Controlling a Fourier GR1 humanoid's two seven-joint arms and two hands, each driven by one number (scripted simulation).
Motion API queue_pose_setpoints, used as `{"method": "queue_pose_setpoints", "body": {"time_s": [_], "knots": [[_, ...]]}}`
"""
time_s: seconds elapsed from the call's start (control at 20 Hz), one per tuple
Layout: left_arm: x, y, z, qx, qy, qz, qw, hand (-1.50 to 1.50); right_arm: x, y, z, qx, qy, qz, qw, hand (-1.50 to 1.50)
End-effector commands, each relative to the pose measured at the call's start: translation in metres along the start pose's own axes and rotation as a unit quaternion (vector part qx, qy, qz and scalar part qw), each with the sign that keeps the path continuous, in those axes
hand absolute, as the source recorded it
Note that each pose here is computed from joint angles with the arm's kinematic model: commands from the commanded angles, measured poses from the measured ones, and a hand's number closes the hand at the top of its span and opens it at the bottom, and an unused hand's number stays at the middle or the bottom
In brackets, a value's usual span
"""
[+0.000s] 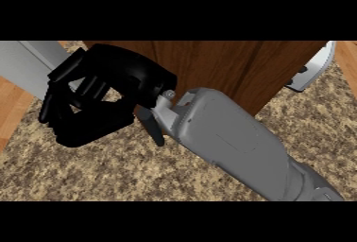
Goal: Pick up the wine, place it into the cabinet and close the cabinet
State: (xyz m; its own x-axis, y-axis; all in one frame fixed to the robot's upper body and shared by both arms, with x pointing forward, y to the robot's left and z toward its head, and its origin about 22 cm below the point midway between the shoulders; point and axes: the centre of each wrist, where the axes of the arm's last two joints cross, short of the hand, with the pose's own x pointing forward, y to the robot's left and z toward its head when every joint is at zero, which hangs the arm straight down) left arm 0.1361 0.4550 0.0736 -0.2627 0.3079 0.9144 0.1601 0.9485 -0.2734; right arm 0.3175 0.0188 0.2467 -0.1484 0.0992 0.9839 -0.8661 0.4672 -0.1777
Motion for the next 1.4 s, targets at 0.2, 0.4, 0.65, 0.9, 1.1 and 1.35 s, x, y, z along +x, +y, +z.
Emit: {"method": "queue_pose_setpoints", "body": {"time_s": [0.2,0.4,0.65,0.9,1.1,1.35], "knots": [[0.008,0.009,0.011,-0.020,-0.015,0.024,0.9994,-1.50,-0.029,-0.031,-0.020,0.130,0.093,-0.016,0.987,1.50],[0.010,0.015,0.004,-0.016,-0.026,0.019,0.9993,-1.50,-0.040,-0.046,-0.031,0.125,0.075,-0.067,0.987,1.50],[0.003,0.013,0.004,-0.012,-0.021,0.013,0.9996,-1.50,-0.058,-0.066,-0.030,0.143,0.054,-0.106,0.983,1.50],[0.013,0.010,0.001,-0.006,-0.029,0.009,0.9995,-1.50,-0.067,-0.082,-0.024,0.124,0.033,-0.130,0.983,1.50],[0.020,0.020,0.004,-0.011,-0.031,0.007,0.9994,-1.50,-0.071,-0.107,-0.011,0.090,0.029,-0.139,0.986,1.50],[0.016,0.016,-0.002,-0.009,-0.026,0.007,0.9996,-1.50,-0.067,-0.123,-0.002,0.013,0.021,-0.130,0.991,1.50]]}}
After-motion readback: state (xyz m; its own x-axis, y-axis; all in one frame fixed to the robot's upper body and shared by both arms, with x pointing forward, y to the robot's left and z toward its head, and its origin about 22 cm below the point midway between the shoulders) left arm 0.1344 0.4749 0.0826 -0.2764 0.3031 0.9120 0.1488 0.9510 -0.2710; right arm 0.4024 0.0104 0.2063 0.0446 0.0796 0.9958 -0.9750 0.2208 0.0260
